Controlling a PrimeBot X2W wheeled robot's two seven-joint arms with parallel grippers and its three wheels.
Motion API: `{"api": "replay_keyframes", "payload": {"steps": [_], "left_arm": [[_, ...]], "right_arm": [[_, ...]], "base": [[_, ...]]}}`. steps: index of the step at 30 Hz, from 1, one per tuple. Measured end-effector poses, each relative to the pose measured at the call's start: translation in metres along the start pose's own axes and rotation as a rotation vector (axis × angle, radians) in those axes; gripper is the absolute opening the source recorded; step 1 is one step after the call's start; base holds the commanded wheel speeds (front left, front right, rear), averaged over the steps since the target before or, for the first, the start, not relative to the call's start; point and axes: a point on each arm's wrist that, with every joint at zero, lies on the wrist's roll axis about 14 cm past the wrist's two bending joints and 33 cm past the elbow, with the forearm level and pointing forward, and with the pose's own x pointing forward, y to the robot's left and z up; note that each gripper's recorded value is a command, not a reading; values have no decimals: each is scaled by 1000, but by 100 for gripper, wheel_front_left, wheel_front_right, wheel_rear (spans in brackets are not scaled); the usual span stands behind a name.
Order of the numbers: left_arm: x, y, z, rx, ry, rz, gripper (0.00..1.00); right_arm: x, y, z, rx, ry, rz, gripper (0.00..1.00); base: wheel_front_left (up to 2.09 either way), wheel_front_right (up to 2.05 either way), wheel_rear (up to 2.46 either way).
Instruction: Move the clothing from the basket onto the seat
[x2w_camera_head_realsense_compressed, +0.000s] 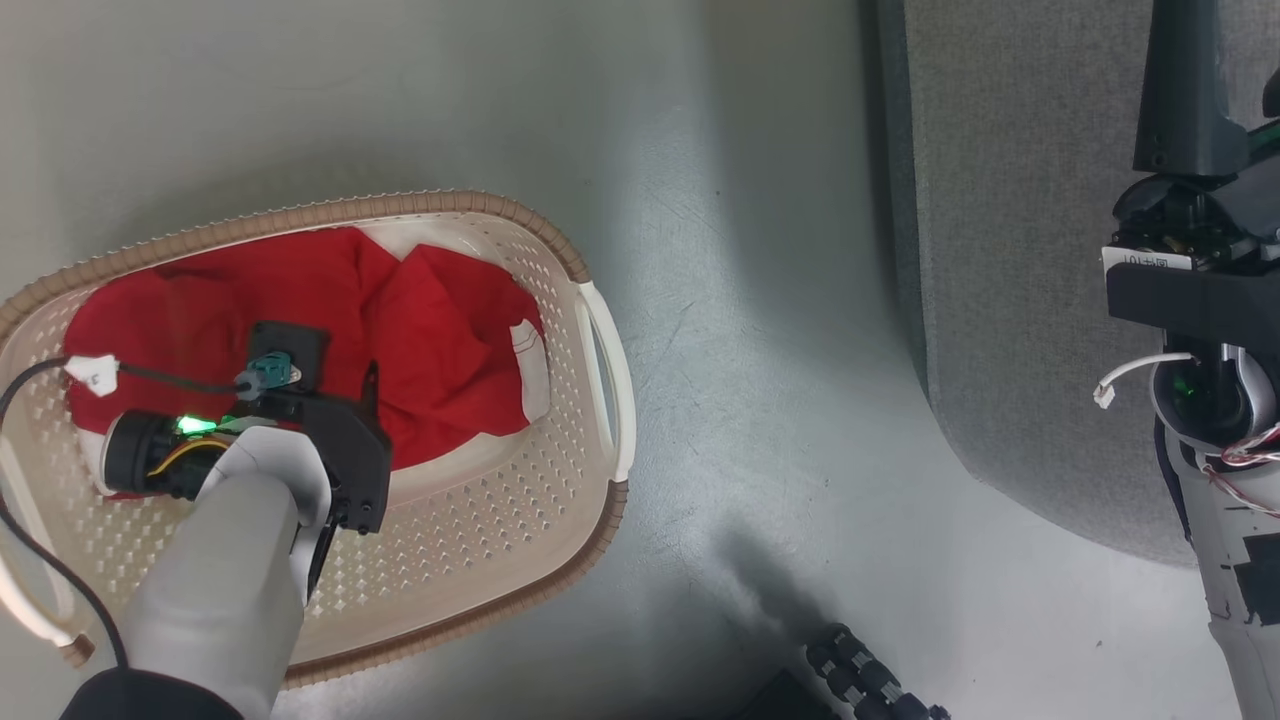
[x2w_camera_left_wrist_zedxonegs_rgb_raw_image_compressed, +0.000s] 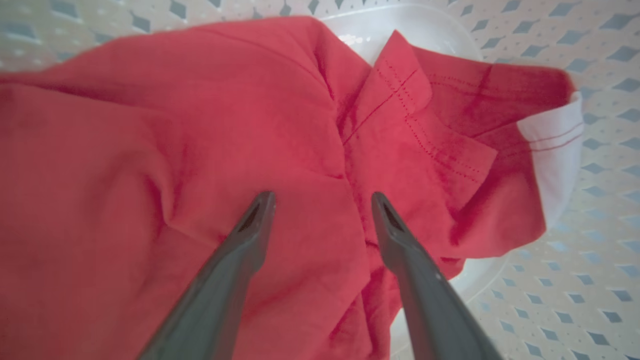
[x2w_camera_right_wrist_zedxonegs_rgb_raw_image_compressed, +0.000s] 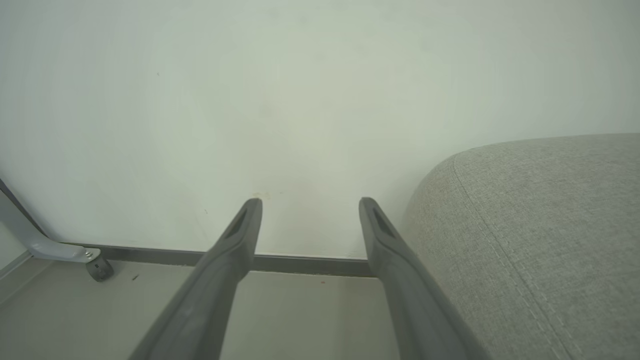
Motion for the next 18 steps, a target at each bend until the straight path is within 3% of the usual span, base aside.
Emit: {"api": "replay_keyframes", "payload": {"steps": [18], "left_arm": [[-1, 10, -44, 266, 248, 51, 100]], "right_arm": [[1, 5, -2, -1, 5, 19, 100]], "base": [[0, 0, 0]]}}
